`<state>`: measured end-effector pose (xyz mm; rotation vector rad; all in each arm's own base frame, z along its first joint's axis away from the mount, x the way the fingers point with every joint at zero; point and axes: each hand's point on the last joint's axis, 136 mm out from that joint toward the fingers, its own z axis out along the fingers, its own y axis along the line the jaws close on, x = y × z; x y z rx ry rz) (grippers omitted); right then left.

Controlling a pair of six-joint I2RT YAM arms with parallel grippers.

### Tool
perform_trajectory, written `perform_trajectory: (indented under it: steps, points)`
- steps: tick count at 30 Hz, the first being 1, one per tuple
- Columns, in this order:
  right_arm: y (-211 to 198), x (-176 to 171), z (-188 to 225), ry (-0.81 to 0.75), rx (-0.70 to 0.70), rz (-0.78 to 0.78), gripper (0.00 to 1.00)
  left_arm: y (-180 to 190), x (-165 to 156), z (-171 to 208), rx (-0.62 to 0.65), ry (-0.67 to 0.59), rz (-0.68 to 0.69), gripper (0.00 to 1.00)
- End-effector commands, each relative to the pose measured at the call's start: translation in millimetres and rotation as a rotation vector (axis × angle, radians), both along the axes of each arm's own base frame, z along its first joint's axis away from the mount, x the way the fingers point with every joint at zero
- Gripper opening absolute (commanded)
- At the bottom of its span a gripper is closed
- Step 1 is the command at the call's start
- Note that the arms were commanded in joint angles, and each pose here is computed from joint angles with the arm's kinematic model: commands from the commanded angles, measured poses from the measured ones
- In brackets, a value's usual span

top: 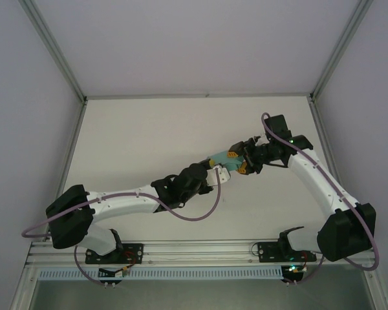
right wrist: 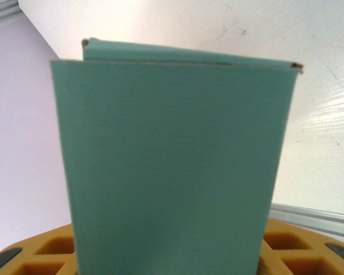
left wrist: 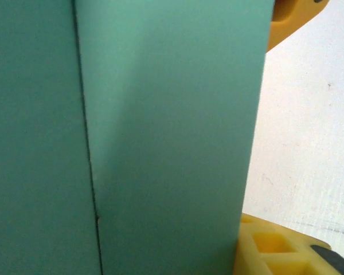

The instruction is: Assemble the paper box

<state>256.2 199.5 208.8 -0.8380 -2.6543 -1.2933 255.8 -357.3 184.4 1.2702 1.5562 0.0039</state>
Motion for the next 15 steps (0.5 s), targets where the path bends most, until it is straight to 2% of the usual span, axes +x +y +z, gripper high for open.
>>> perform_trajectory:
  steps: [1,6,8,9,12,15]
  points:
    - [4,-2,11,0.006,0.044,0.018,0.5,-1,-2,13,-0.004,0.002,0.0,0.38]
    - [2,0,10,-0.009,0.036,0.029,0.56,6,-4,14,0.034,0.019,0.01,0.37]
    - [-2,3,7,-0.036,0.01,0.03,0.66,11,-8,10,0.071,0.055,0.009,0.36]
    - [-6,5,5,-0.062,-0.014,0.034,0.75,14,-10,7,0.096,0.077,0.005,0.35]
    - [-25,20,0,-0.219,-0.158,0.051,0.87,25,-22,-4,0.176,0.183,-0.02,0.35]
    - [-46,40,6,-0.463,-0.329,0.071,0.99,38,-37,-17,0.25,0.369,-0.054,0.32]
